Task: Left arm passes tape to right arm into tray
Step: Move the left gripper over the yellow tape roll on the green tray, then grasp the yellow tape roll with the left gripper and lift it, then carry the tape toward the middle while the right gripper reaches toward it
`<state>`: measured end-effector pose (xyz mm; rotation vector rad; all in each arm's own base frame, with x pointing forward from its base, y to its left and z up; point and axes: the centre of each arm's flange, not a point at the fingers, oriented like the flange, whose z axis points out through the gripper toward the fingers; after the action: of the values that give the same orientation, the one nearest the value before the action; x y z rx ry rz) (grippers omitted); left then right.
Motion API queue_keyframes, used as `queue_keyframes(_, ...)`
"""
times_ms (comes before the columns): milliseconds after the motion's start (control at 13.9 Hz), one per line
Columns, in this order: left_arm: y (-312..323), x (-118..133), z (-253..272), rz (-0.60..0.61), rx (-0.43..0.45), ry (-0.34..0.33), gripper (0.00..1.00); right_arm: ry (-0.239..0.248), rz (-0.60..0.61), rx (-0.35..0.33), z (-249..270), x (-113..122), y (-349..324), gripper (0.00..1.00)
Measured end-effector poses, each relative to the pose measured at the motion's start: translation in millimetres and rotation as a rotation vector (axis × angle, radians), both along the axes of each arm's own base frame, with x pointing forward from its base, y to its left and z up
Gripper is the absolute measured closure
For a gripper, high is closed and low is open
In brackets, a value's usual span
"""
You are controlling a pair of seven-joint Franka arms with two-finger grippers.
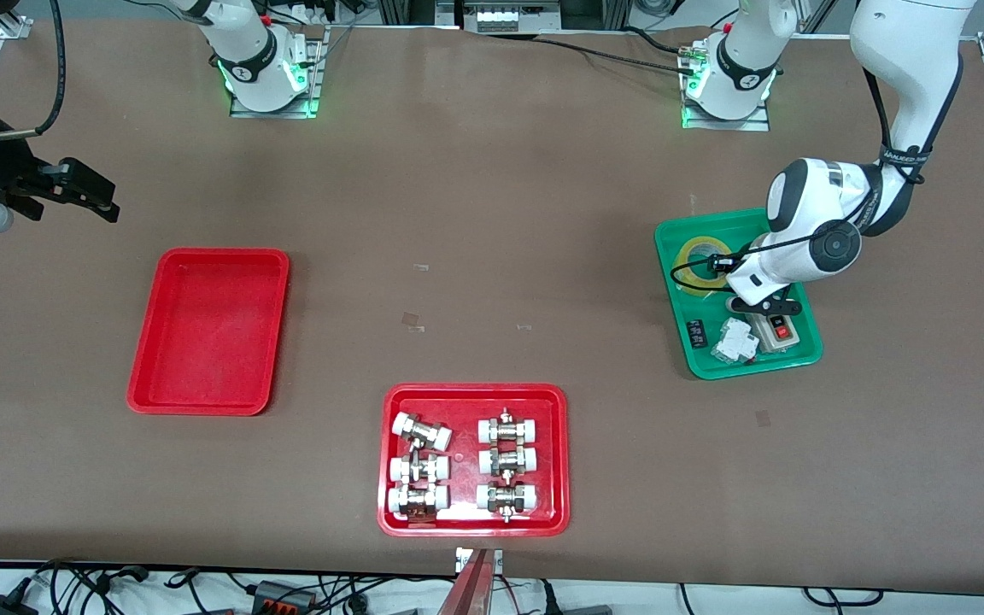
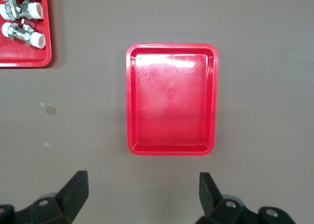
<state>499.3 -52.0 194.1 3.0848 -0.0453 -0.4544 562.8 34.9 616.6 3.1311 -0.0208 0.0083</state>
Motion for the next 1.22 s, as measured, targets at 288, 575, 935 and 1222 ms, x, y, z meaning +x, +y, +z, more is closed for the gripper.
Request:
queue_keyframes(288, 1, 15, 49, -0.003, 0.013, -0.006, 0.79, 0.000, 0.000, 0.000, 0, 0, 0, 0.00)
queue_keyframes(575, -11, 58, 154, -0.024, 0.021, -0.028, 0.79, 0.001, 0.000, 0.000, 0, 0, 0, 0.00)
queue_keyframes(935, -90, 104, 237, -0.045, -0.134, -0.155, 0.79, 0.001, 0.001, 0.000, 0, 0, 0, 0.00)
queue_keyframes(1222, -166, 148, 232, 0.208, -0.300, -0.116, 0.79, 0.026, 0.001, -0.001, -11, 4, 1, 0.00)
